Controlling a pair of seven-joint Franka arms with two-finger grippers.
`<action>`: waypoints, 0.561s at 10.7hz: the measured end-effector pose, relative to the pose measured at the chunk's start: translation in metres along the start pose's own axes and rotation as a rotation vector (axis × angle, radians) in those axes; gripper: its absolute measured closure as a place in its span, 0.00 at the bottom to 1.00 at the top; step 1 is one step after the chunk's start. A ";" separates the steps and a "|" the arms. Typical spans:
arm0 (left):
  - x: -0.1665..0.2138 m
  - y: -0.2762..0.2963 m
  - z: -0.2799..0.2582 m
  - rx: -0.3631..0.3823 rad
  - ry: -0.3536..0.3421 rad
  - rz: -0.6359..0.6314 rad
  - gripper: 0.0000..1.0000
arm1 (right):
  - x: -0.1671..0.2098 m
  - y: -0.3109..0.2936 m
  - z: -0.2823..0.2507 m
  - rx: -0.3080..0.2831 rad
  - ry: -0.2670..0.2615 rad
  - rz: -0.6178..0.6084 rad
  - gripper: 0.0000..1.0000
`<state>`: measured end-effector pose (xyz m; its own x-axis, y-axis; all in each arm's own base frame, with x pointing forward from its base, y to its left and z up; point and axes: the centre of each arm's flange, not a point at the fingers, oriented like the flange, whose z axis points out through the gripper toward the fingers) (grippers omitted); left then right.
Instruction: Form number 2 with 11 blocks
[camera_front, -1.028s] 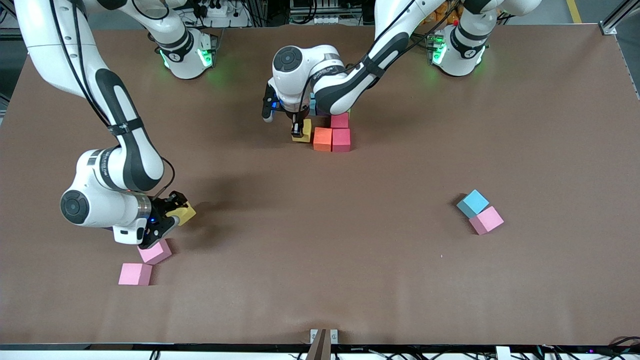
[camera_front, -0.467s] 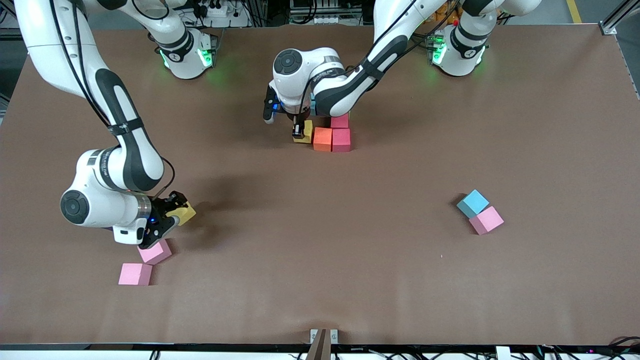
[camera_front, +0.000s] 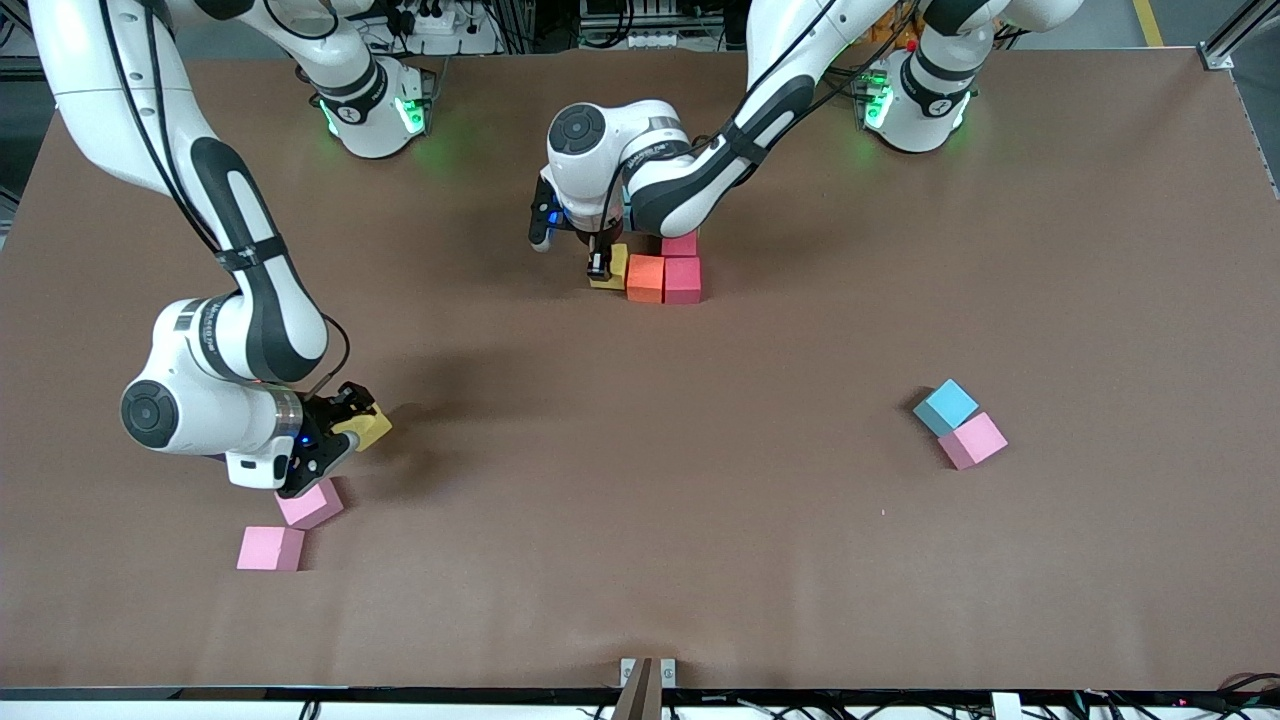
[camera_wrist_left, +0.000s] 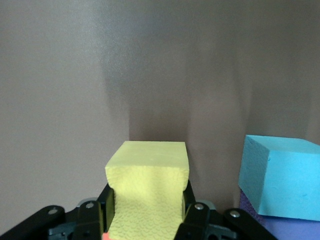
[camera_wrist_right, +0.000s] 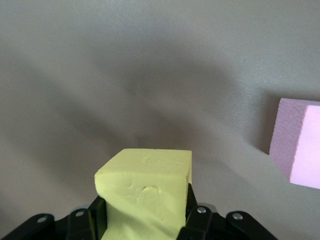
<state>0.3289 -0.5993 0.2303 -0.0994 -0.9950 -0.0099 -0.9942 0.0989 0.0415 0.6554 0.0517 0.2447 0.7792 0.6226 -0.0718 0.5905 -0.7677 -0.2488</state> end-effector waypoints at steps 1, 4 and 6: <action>-0.002 -0.003 0.002 0.001 -0.004 -0.005 0.46 | 0.000 0.000 0.000 0.000 0.000 0.000 0.41; -0.007 -0.008 0.007 0.000 -0.013 -0.014 0.46 | 0.000 0.001 0.001 0.001 -0.002 0.001 0.41; -0.010 -0.012 0.010 0.000 -0.017 -0.020 0.46 | 0.000 0.001 0.003 0.003 -0.003 0.002 0.41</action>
<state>0.3409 -0.5909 0.2195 -0.0799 -0.9964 -0.0274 -0.9961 0.0787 0.0408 0.6551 0.0511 0.2418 0.7796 0.6218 -0.0751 0.5887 -0.7684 -0.2512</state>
